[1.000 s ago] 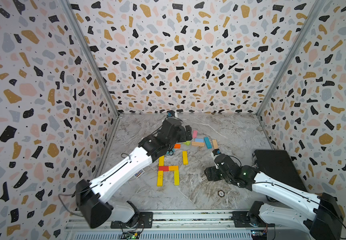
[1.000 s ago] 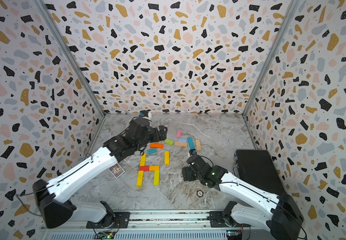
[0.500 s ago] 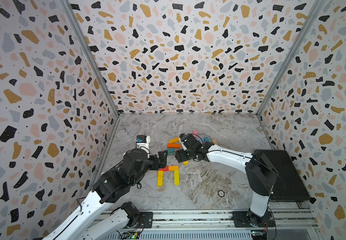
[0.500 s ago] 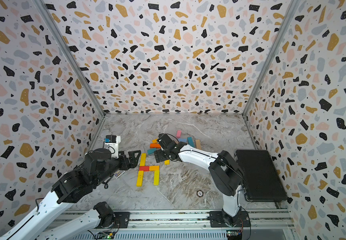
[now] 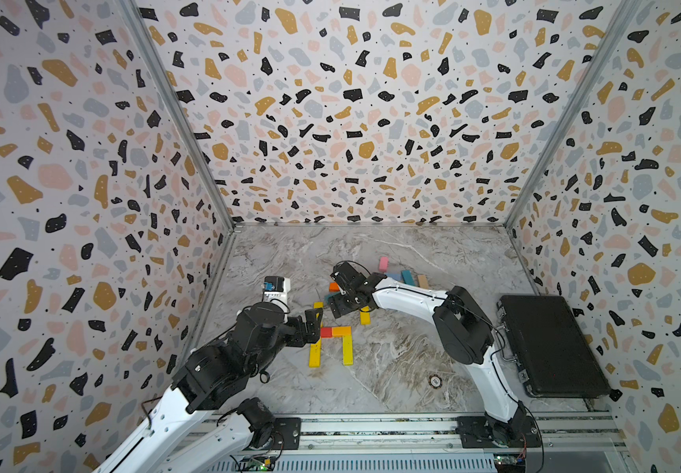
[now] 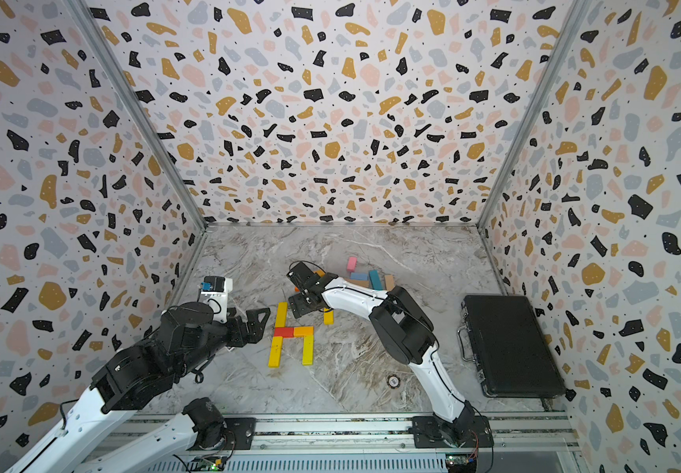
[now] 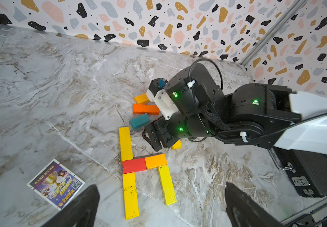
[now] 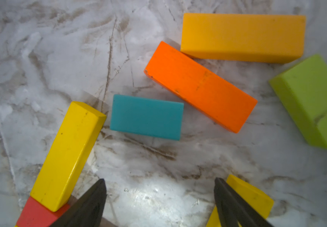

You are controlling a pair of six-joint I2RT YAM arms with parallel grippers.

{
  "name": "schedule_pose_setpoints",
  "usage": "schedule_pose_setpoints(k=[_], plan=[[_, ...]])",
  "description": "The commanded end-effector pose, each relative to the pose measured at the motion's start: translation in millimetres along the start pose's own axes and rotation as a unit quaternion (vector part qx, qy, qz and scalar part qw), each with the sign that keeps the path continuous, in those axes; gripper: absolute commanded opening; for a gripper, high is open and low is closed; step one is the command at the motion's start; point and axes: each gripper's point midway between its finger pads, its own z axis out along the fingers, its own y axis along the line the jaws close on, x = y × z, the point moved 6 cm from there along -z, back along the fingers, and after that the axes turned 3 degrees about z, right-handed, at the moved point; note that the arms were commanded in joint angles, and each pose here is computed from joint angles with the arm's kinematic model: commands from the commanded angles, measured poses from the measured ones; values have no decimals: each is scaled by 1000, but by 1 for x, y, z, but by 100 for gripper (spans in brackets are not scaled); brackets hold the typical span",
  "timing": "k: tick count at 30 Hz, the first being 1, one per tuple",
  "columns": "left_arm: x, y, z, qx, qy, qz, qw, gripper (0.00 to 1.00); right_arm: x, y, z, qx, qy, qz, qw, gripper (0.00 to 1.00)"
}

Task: Assemble the letter h with building blocks
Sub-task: Pick up the building block from the center of the board.

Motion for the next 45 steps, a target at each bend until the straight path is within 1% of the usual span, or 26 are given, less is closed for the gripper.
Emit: schedule_pose_setpoints(k=[1,9,13,26,32,36,39,42,45], plan=[[0,4,-3,-9,-8,10,1000,99,-8,5,-7,3,-1,-12,1000,88],[-2,7,-5,-16,-17,13,1000,99,-10,7,4,7,4,-20,1000,88],[-2,7,-4,-17,-16,13,1000,99,-9,9,8,-1,6,-19,1000,88],[-3,8,-3,-25,-16,18,999,99,-9,12,25,4,17,-21,1000,88],[-2,8,-2,-25,-14,19,999,99,-10,4,35,39,17,-21,999,88],[-1,8,0,-28,-12,19,999,99,-11,3,40,49,15,-20,998,86],[-1,8,2,-27,-10,19,999,99,-12,-2,43,76,15,-15,997,84],[0,8,3,-29,-8,20,999,99,-12,-9,44,106,17,-13,994,79],[0,8,3,-29,-8,21,999,99,-13,-11,46,102,18,-9,995,78]])
